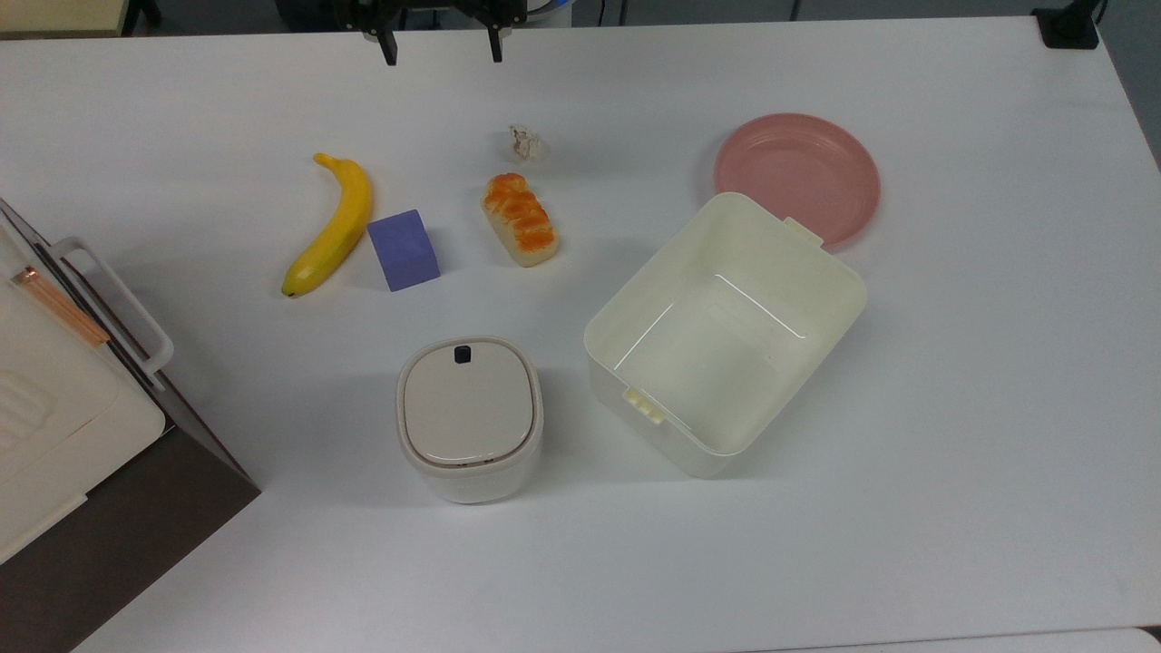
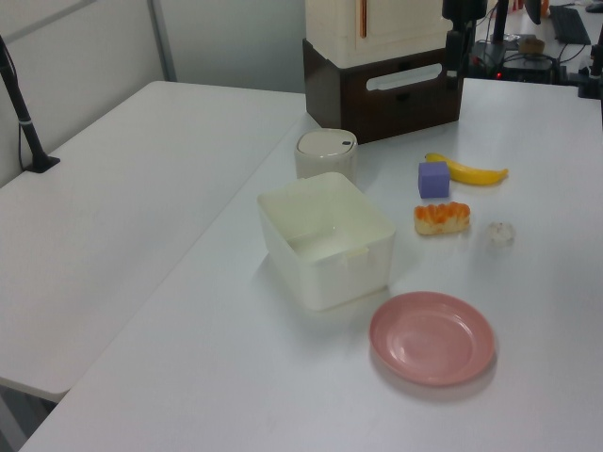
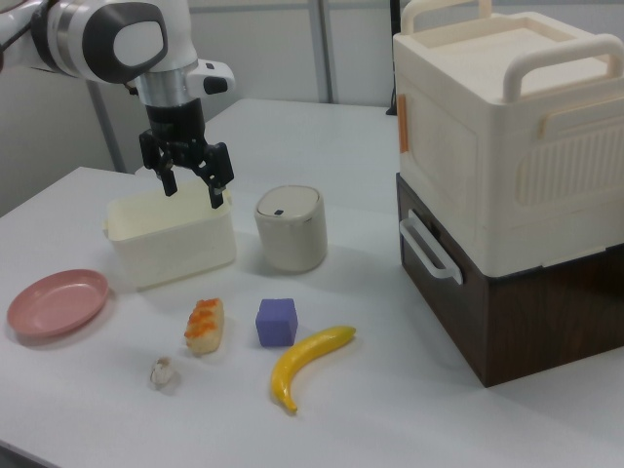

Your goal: Open the trash can

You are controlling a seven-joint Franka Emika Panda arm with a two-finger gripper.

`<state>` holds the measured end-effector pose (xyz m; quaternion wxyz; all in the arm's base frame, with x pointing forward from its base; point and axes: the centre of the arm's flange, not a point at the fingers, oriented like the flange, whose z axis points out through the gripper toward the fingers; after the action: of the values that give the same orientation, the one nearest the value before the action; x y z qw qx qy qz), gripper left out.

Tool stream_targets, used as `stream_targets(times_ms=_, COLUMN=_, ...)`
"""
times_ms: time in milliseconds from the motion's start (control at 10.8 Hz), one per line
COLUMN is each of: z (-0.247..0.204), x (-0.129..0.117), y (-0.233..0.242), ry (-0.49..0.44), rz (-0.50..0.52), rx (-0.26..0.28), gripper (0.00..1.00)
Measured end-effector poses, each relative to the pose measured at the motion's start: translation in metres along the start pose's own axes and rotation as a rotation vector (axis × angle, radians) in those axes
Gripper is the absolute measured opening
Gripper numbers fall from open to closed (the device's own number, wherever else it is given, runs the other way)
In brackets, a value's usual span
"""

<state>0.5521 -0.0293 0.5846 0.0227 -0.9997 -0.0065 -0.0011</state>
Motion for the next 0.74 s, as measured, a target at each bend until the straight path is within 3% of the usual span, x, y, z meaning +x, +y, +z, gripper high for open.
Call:
stream_targets(times_ms=278, z=0.0001, x=0.0000, y=0.0000, ry=0.000, rz=0.000, rx=0.000, gripper=0.95)
stream_targets(times_ms=371, z=0.0000, x=0.0000, y=0.0001, ry=0.000, rz=0.000, rx=0.000, gripper=1.00)
stream_targets(times_ms=742, z=0.0000, x=0.0000, y=0.0002, ry=0.000, rz=0.000, rx=0.000, gripper=1.00)
